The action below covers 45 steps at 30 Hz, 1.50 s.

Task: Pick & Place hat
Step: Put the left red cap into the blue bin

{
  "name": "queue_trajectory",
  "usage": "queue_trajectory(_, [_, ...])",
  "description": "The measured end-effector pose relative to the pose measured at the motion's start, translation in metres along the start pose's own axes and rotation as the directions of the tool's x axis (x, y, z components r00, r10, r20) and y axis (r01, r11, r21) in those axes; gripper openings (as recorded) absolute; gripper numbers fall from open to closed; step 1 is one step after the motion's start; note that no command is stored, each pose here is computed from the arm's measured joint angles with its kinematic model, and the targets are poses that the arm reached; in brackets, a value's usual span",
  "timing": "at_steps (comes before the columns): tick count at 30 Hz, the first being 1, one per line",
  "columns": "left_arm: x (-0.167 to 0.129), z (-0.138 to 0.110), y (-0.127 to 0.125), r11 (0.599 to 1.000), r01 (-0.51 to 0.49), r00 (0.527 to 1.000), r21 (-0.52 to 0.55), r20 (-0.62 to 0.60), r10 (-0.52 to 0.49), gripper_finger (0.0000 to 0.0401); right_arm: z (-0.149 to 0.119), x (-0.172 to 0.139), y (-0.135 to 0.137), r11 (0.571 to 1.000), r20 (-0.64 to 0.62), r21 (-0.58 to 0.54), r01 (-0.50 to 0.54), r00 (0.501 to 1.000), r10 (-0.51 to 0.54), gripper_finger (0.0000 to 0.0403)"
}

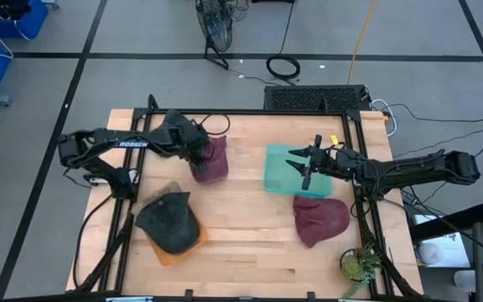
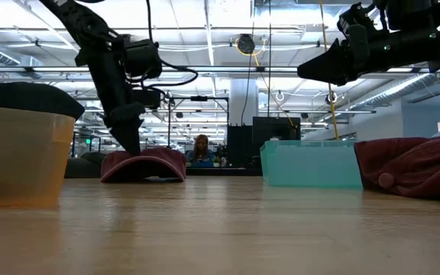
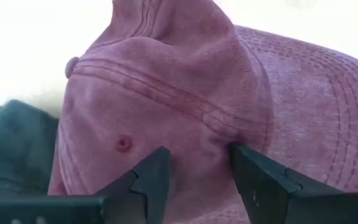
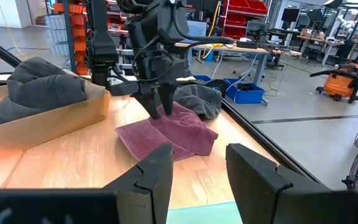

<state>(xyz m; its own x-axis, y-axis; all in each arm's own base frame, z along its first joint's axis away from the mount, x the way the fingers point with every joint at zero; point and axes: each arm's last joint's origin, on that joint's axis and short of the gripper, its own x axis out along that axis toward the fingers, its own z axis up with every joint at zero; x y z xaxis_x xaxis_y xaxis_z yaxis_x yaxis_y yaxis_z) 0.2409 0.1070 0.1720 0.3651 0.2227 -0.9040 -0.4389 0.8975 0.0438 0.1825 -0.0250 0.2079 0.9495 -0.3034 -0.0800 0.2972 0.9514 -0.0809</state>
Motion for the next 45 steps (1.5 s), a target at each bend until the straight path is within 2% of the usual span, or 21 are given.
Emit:
queue_trajectory(5, [0.007, 0.003, -0.001, 1.0, -0.001, 1.0, 0.0, 0.019, 0.001, 0.0157, -0.001, 0.0, 0.0, 1.0, -0.008, -0.002, 0.0, 1.0, 0.0, 0.0134])
queue_trajectory(9, [0.007, 0.007, -0.004, 1.0, 0.03, 0.998, -0.006, 0.062, -0.029, 0.0096, -0.001, 0.0, 0.0, 1.0, -0.008, -0.007, 0.0, 1.0, 0.0, 0.0134])
queue_trajectory(13, [0.005, 0.012, -0.015, 0.988, 0.153, 0.982, 0.001, 0.109, -0.152, 0.002, -0.001, 0.0, 0.0, 1.0, -0.008, -0.011, 0.002, 1.0, -0.002, 0.0134])
queue_trajectory(14, [0.005, 0.013, -0.019, 0.983, 0.185, 0.976, 0.008, 0.116, -0.184, 0.0011, -0.001, 0.0, 0.0, 1.0, -0.008, -0.013, 0.002, 1.0, -0.002, 0.0134])
queue_trajectory(20, [0.001, 0.012, -0.048, 0.961, 0.263, 0.955, 0.083, 0.121, -0.272, 0.0018, -0.001, 0.0, 0.0, 1.0, -0.008, -0.013, 0.002, 1.0, -0.002, 0.0134])
queue_trajectory(25, [-0.003, 0.013, -0.069, 0.946, 0.31, 0.933, 0.091, 0.16, -0.321, 0.0008, -0.001, 0.0, 0.0, 1.0, -0.007, -0.013, 0.002, 1.0, -0.003, 0.0134])
queue_trajectory(30, [-0.013, 0.021, -0.091, 0.919, 0.378, 0.876, 0.109, 0.28, -0.393, 0.0007, -0.001, 0.0, 0.0, 1.0, -0.006, -0.013, 0.003, 1.0, -0.003, 0.0134])
queue_trajectory(35, [-0.024, 0.024, -0.115, 0.889, 0.438, 0.828, 0.136, 0.324, -0.458, 0.0011, 0.0, 0.0, 0.0, 1.0, 0.0, -0.011, 0.004, 1.0, -0.004, 0.0134])
queue_trajectory(41, [-0.046, 0.028, -0.148, 0.871, 0.443, 0.798, 0.212, 0.351, -0.491, 0.0006, 0.0, 0.0, 0.0, 1.0, 0.001, -0.011, 0.004, 1.0, -0.004, 0.0134])
queue_trajectory(45, [-0.049, 0.027, -0.168, 0.867, 0.424, 0.796, 0.262, 0.348, -0.495, 0.0011, 0.0, 0.0, 0.0, 1.0, 0.002, -0.011, 0.004, 1.0, -0.004, 0.0134])
